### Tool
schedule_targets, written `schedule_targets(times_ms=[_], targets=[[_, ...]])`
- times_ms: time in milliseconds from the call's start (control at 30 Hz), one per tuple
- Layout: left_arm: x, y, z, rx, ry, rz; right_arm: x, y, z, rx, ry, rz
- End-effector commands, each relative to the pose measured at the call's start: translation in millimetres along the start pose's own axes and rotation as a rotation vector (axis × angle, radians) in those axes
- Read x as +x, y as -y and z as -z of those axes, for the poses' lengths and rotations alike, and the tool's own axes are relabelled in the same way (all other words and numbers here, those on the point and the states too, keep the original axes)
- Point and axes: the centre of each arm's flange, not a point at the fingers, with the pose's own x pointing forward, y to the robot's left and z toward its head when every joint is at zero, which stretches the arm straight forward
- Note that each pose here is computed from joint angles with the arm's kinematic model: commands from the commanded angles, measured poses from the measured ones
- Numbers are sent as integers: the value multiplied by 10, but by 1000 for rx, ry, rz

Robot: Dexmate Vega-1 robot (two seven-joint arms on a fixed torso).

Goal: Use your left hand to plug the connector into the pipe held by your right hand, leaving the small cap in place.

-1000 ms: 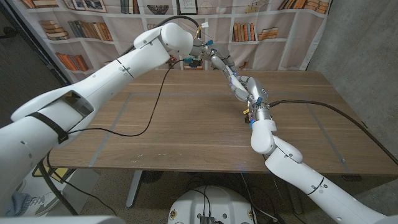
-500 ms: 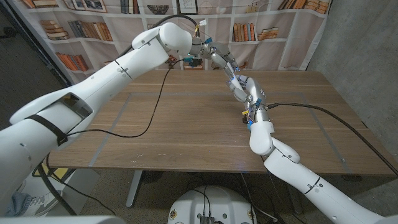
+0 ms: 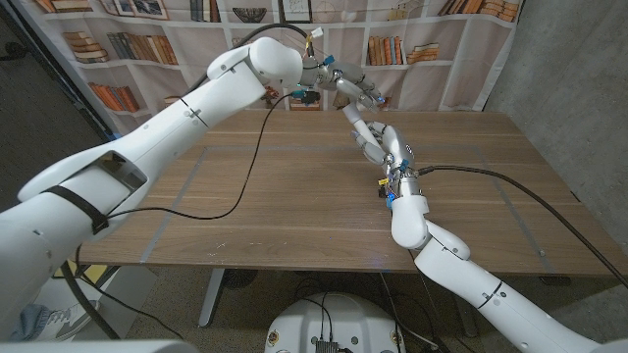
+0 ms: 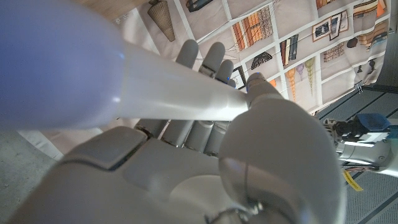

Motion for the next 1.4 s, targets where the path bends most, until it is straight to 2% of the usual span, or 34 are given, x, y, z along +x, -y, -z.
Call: schedule_targets(times_ms=[33, 233, 367, 533, 800, 1067, 1300, 1400], targets=[[-47, -32, -141, -53, 98, -78, -14, -19, 36, 77, -6, 11], [-184, -20, -212, 5, 107, -191, 35, -17, 56, 152, -12, 9], [-237, 7, -224, 5, 118, -224, 73, 2, 77, 225, -23, 10], [-246, 52, -230, 33, 112, -224, 88, 70, 137, 300, -33, 28], [-115, 100, -157, 59, 82, -194, 47, 170, 118, 305, -31, 79], [64, 51, -97, 72, 50, -155, 21, 202, 71, 312, -21, 93], [225, 69, -110, 67, 64, -108, 34, 181, 26, 312, -2, 95], [254, 69, -141, 70, 77, -103, 36, 178, 16, 308, 2, 102]])
